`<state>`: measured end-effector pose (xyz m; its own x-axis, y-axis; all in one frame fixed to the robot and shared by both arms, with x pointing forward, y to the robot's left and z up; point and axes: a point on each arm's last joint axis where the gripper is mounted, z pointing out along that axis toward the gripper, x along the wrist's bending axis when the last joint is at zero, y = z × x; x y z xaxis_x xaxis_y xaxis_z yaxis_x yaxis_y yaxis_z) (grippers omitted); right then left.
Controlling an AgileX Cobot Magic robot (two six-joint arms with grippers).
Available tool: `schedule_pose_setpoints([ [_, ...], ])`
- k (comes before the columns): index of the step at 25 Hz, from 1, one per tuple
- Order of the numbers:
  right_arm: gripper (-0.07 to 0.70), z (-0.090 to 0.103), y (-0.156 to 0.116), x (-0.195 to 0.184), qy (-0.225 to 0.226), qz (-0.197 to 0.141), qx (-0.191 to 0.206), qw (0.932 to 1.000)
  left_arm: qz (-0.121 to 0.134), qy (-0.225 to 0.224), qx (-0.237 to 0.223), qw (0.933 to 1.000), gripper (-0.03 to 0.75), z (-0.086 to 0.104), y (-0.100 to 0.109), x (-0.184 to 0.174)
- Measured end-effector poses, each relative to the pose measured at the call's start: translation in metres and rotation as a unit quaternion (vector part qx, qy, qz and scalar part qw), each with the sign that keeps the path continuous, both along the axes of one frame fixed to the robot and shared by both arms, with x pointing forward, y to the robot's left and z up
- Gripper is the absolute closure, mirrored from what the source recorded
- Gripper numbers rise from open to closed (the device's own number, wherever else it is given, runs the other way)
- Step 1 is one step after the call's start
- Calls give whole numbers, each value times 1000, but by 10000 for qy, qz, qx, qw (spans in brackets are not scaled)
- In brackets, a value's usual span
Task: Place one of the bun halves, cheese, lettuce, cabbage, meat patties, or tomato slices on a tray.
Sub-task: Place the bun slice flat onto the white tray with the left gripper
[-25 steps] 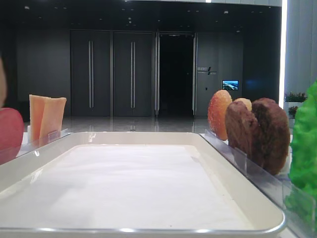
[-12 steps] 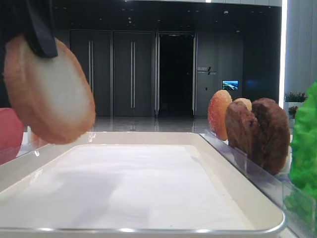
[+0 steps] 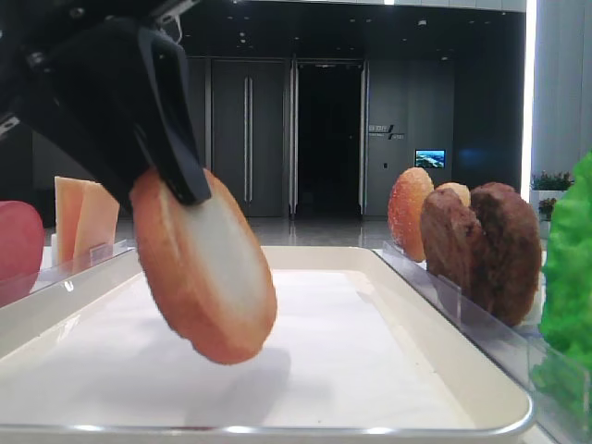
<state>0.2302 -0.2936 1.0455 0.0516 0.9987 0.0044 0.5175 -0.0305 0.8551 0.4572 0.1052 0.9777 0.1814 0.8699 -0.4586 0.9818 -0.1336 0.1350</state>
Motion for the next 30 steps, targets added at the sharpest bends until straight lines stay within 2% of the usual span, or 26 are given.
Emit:
schedule_pose_setpoints([
  [6,216,0,0,0,0,0,0,10000,52,50,8,10000,574,-10,-3,4],
  [16,216,0,0,0,0,0,0,10000,36,-1,-31,10000,574,-12,-5,6],
  [21,216,0,0,0,0,0,0,10000,-19,90,1,10000,574,-20,-7,7],
  [30,216,0,0,0,0,0,0,10000,29,151,-19,9999,574,-23,-8,8],
])
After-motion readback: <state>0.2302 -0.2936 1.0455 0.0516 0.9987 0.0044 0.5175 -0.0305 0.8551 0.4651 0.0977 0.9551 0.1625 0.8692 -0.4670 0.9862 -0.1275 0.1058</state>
